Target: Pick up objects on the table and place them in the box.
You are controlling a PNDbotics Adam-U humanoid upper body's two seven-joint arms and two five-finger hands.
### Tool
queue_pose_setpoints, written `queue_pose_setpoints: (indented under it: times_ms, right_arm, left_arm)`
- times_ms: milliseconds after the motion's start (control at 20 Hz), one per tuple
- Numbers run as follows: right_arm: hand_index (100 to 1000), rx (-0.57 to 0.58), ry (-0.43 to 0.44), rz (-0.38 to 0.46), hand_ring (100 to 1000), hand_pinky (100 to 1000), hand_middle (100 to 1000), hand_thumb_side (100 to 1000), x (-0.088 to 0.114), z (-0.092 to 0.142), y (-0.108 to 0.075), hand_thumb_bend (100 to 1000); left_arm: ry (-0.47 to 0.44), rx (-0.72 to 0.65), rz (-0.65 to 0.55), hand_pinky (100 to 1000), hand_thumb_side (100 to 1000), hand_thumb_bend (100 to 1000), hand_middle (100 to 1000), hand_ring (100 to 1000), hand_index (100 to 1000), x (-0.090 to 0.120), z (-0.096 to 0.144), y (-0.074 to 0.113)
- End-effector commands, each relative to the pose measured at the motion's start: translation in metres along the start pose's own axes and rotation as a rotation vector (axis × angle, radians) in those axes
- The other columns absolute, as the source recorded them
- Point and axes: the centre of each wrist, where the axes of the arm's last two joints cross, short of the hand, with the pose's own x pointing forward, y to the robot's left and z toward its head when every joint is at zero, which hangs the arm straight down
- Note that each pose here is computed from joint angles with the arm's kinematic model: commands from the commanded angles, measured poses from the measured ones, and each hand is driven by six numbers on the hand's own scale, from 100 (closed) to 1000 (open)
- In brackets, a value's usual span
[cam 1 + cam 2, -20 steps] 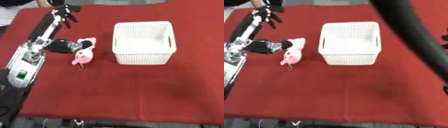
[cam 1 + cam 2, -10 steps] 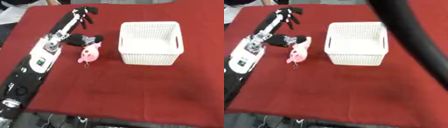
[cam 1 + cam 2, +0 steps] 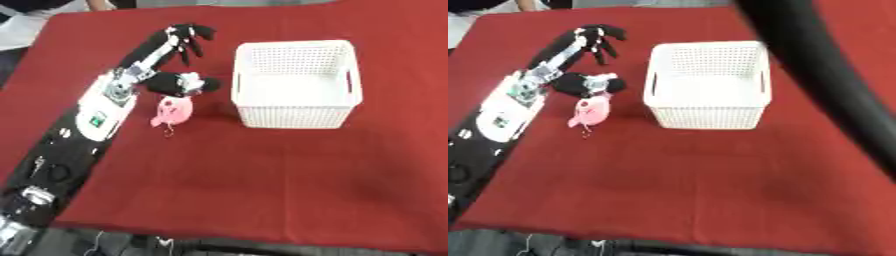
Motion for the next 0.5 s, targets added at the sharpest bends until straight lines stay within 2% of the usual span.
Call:
queue_pose_setpoints:
  times_ms: [50, 500]
  right_arm:
    - [839, 0.008, -0.029, 0.013, 753, 630, 815, 762, 0.003, -0.005, -0.005, 154]
    - [839, 0.010, -0.031, 0.014, 754, 630, 815, 762, 0.003, -0.005, -0.006, 152]
  left_arm:
    - [0.002, -0.038, -0.063, 473, 732, 592, 764, 654, 897, -0.008, -0.002, 0.012]
    - [0.050, -0.104, -0.148, 494, 739, 590, 766, 665, 891, -0.031, 0.007, 0.015]
